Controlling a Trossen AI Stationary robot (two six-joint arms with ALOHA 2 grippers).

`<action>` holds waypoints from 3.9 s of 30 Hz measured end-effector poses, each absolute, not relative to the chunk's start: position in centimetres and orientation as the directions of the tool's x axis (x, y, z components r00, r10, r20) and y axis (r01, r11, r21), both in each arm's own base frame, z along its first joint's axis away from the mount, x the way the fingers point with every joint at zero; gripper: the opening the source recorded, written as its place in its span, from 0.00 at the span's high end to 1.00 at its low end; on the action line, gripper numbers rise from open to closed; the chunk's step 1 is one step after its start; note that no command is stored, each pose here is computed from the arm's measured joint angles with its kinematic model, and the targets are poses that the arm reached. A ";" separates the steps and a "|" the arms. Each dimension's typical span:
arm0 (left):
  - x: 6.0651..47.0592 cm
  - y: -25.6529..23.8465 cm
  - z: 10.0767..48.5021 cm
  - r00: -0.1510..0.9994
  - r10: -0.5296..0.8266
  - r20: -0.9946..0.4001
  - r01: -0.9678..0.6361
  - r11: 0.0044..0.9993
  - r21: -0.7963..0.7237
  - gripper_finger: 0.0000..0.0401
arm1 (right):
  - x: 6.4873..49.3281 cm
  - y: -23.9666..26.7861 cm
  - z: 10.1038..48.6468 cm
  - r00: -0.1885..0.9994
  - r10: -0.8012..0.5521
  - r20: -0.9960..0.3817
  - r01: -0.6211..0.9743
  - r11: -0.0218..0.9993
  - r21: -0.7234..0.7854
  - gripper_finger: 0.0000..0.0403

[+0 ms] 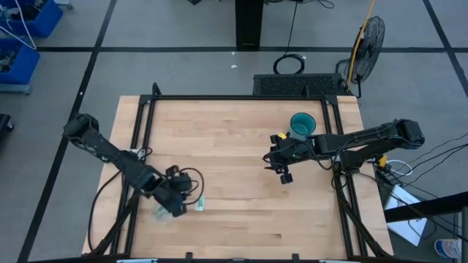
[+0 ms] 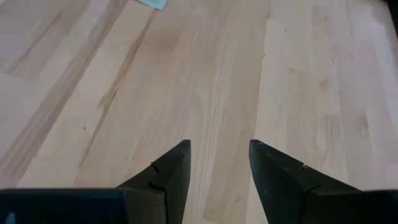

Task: Pick and place Stevia / Truvia into bins
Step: Put the white stevia packet into the transparent bin

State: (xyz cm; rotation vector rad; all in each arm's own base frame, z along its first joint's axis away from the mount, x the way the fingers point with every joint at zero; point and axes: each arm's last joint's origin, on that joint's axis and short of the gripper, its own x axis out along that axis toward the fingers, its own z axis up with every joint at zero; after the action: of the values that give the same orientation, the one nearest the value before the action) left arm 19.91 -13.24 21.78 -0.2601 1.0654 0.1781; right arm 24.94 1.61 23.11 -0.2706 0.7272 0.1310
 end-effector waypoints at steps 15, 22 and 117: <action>24.7 -13.9 16.4 0.368 -0.109 -0.923 -0.163 0.970 -0.180 0.79 | 24.8 1.6 23.0 0.731 0.024 -0.681 -0.214 0.957 -0.196 0.61; 25.9 -13.4 15.0 0.356 -0.133 -0.925 -0.121 0.975 -0.187 0.79 | 24.9 1.6 23.0 0.735 0.024 -0.678 -0.215 0.956 -0.199 0.61; 19.0 -15.7 23.1 0.187 -0.102 -0.977 -0.187 0.973 -0.137 0.99 | 25.3 1.6 23.5 0.779 0.027 -0.627 -0.339 0.859 -0.384 0.61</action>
State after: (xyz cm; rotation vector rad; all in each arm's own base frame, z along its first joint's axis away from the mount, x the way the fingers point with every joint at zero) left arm 18.99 -15.72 23.13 -0.2467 1.3857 0.0603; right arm 25.30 1.62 23.54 -0.5068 0.6538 0.2073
